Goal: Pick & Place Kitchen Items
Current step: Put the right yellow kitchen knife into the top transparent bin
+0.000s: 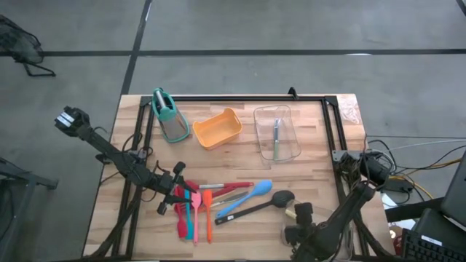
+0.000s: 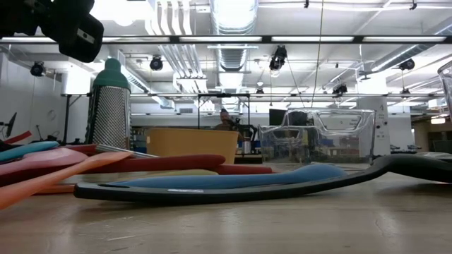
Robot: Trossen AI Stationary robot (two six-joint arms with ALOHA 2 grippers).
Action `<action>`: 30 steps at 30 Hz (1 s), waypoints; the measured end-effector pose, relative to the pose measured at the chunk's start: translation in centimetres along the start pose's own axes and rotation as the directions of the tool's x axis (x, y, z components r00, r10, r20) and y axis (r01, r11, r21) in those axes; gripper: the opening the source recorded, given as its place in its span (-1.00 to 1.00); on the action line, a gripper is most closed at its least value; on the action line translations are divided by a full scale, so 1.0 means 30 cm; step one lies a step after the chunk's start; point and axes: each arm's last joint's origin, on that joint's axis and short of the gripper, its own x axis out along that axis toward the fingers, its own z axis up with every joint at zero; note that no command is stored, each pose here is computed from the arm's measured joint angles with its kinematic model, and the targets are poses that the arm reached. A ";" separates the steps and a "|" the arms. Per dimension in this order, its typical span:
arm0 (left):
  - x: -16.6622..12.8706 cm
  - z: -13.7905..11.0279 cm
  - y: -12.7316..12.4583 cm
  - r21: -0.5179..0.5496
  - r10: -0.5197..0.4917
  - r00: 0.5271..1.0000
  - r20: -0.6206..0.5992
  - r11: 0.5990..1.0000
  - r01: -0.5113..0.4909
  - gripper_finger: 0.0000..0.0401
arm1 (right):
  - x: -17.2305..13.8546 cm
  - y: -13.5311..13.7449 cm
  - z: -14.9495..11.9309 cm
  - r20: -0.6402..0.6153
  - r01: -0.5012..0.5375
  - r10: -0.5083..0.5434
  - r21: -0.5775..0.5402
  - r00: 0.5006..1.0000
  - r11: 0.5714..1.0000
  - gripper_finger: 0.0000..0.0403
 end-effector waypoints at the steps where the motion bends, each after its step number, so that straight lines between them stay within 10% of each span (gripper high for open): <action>1: 0.000 0.000 0.000 0.000 0.000 1.000 0.000 1.000 0.000 -0.22 | -0.009 -0.003 -0.001 -0.001 -0.001 0.001 -0.009 1.000 1.000 -0.34; 30: -0.014 -0.035 0.010 -0.037 0.012 1.000 0.003 0.999 -0.012 -0.22 | 0.032 0.000 0.001 -0.014 -0.002 -0.004 -0.419 1.000 0.908 -0.12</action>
